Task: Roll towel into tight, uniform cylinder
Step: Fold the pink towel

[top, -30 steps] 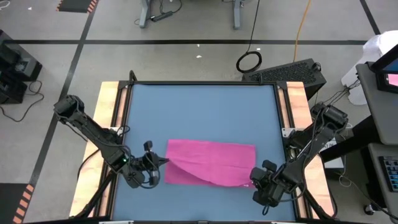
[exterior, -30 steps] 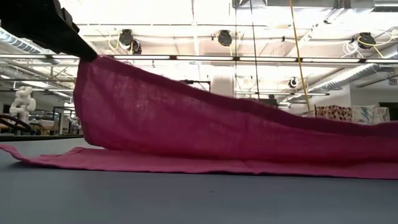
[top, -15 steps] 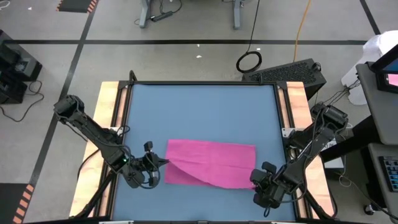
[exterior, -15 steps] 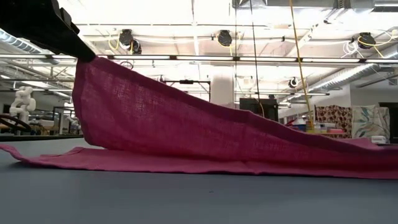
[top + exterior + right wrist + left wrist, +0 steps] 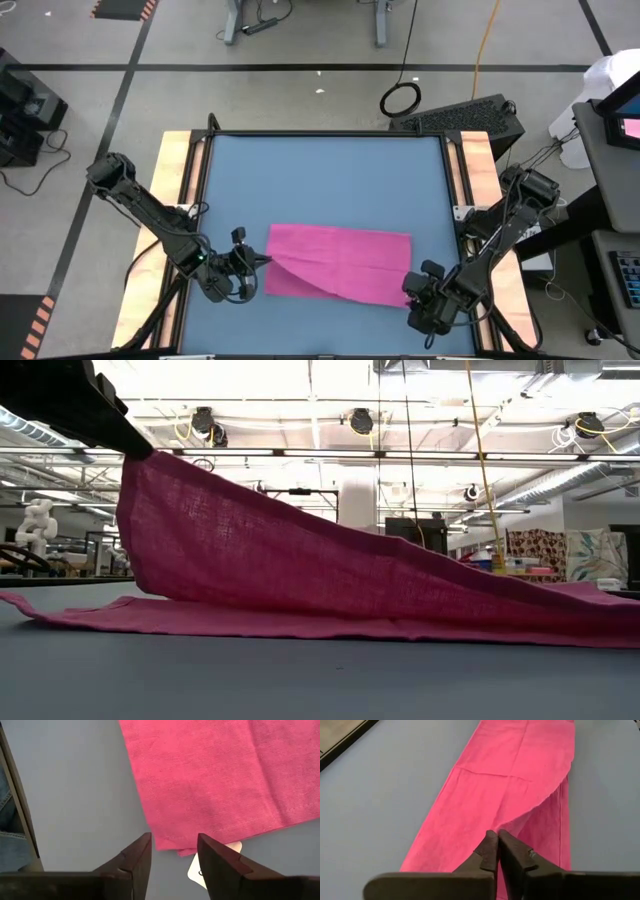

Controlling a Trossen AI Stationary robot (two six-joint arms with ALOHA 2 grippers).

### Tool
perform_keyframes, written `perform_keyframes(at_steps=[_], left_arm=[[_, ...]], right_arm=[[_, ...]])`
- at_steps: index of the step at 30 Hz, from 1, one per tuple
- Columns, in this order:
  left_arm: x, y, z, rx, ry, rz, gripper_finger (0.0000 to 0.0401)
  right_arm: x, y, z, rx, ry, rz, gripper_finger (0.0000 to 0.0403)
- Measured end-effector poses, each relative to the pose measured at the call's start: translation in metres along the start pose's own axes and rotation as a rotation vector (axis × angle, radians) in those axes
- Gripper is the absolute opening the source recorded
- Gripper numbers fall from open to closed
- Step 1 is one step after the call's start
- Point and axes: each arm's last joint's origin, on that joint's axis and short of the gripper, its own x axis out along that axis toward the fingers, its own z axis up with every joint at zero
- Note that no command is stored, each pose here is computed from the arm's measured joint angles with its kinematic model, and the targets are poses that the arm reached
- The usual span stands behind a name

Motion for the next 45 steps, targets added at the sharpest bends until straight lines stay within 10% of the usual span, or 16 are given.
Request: perform_keyframes(at_steps=[22, 45], left_arm=[[0.0, -0.005, -0.003, -0.04, 0.103, -0.167, 0.0125], [0.009, -0.031, -0.054, -0.017, 0.227, -0.178, 0.0128]], right_arm=[[-0.006, 0.01, -0.021, -0.148, -0.072, 0.065, 0.0128], [0.041, 0.018, -0.051, -0.372, -0.076, -0.045, 0.0144]])
